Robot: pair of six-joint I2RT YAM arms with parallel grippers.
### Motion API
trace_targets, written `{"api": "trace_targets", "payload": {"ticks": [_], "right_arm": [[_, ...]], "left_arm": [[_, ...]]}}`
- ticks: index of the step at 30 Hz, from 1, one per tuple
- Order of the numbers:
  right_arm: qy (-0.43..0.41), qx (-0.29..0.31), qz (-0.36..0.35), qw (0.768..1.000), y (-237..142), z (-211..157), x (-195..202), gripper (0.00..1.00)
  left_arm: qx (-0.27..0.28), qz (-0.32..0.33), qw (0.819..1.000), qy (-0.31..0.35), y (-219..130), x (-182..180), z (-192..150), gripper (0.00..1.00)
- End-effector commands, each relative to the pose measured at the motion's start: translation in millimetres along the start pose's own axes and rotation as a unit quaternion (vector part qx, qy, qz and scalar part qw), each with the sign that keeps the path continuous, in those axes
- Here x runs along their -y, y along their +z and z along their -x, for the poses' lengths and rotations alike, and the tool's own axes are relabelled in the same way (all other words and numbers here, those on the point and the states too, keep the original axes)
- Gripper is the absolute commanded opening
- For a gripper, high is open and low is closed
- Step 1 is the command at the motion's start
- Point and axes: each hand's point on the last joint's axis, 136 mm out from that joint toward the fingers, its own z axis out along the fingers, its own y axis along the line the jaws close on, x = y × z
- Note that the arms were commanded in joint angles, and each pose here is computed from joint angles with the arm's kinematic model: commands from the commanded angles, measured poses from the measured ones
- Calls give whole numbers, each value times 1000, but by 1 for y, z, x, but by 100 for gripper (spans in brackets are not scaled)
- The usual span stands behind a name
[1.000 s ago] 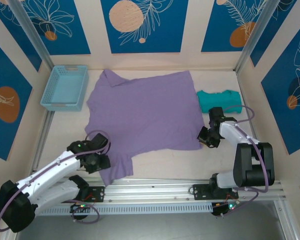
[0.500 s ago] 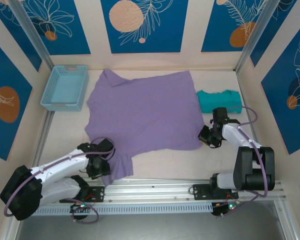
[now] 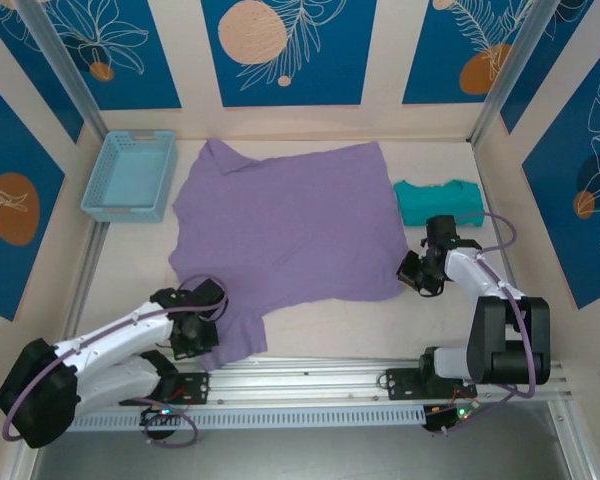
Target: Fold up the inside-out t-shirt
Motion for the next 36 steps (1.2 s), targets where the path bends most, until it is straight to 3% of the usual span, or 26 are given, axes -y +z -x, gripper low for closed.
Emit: {"api": "trace_targets", "payload": {"ticks": [1,8,13,24,36], "right_arm": [[0,3,3,1000,-5,-2,2,4],[-3,32,38,999,-25,11,-12,4],[-3,39,51,998,-33,25,-21,4],[-16,53,56,997,-37,68,-43,5],[-21,59,59,996,-31,100,-62,5]], "left_arm": [[33,-43,998,-13,-14,12,12,0],[84,-123,987,-61,-65,16,51,0],[134,-150,978,-51,-103,21,89,0],[211,-221,950,-63,-151,32,174,0],[246,-233,937,-86,-157,33,238,0]]}}
